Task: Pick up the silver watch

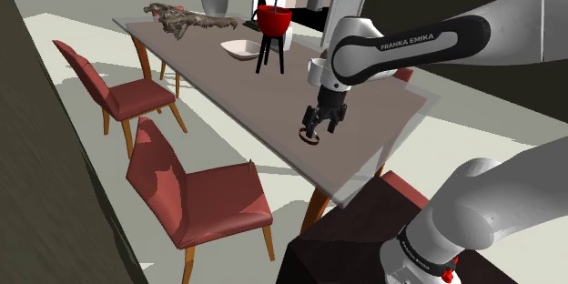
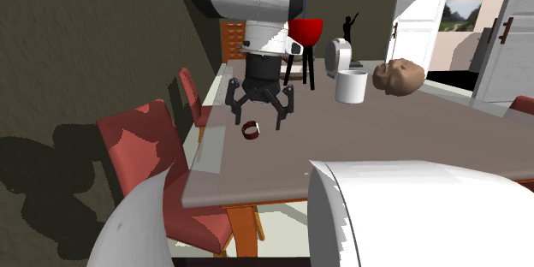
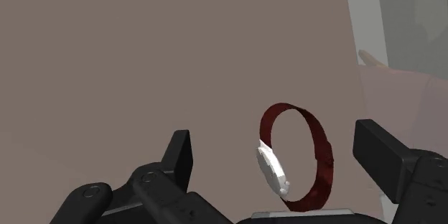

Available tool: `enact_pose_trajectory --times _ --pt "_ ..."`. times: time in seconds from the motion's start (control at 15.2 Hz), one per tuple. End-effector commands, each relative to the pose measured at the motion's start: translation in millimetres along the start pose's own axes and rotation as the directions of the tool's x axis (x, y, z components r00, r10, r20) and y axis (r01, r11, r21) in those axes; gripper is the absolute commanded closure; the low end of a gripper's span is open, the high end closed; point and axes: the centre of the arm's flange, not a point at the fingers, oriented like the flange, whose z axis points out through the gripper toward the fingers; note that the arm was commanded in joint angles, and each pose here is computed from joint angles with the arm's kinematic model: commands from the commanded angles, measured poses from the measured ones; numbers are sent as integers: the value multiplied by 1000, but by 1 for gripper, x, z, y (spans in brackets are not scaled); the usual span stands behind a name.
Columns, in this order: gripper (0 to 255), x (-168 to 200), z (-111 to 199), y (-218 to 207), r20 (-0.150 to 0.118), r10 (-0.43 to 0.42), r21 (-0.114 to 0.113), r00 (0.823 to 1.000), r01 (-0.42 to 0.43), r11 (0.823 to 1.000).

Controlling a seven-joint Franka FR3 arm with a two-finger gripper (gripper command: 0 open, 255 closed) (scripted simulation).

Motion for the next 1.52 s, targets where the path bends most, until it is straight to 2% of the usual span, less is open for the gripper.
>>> enact_pose_trajectory --times 0.0,0.59,1.45 --pt "255 0 2 0 0 0 0 1000 0 1000" --pt "255 0 2 0 0 0 0 1000 0 1000" --pt "255 -5 -66 -7 0 0 0 1000 0 1000"
